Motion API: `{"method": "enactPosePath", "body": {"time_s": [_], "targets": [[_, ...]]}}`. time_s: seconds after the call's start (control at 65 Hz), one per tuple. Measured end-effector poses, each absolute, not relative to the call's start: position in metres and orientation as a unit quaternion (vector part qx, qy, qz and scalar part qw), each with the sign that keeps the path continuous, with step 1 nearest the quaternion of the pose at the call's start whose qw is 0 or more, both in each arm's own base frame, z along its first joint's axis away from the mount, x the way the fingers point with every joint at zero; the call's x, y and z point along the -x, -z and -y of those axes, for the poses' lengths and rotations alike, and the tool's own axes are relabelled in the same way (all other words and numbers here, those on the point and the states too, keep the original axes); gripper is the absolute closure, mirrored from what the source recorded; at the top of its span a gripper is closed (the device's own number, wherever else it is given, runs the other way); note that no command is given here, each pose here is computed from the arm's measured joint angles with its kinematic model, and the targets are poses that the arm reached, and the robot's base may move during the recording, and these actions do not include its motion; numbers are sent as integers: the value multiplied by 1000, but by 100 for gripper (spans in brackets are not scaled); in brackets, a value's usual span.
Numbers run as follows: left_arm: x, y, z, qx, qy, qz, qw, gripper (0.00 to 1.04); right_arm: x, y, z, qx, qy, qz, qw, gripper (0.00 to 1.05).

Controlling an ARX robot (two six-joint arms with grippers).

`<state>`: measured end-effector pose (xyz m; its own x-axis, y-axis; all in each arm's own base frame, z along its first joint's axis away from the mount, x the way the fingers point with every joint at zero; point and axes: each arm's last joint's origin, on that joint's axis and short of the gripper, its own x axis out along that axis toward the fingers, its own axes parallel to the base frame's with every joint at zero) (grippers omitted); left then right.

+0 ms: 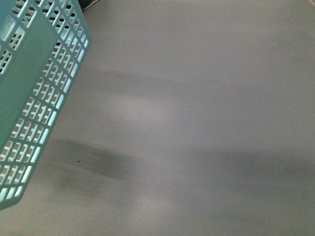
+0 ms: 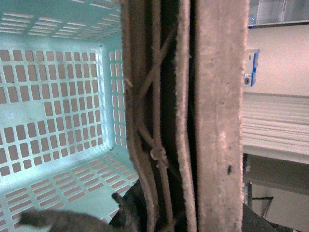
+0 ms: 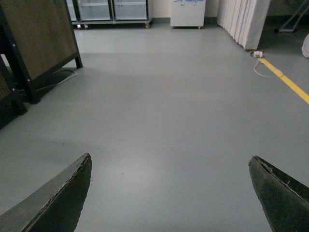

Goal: Pick lemon and mango into basket

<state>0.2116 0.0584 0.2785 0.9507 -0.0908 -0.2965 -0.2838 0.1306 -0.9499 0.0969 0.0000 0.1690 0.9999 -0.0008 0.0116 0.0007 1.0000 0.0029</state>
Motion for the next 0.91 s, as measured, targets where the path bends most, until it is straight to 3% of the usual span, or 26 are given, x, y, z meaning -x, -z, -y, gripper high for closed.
{"method": "enactPosePath", "body": {"time_s": [0.246,0.907], "targets": [[-193,-297,-50,661,-50,-142,735,90,-97,-169,0,-1,0,6,1000,9],[-192,-298,-49,660,-50,-141,737,90,-97,-169,0,-1,0,6,1000,9]]}}
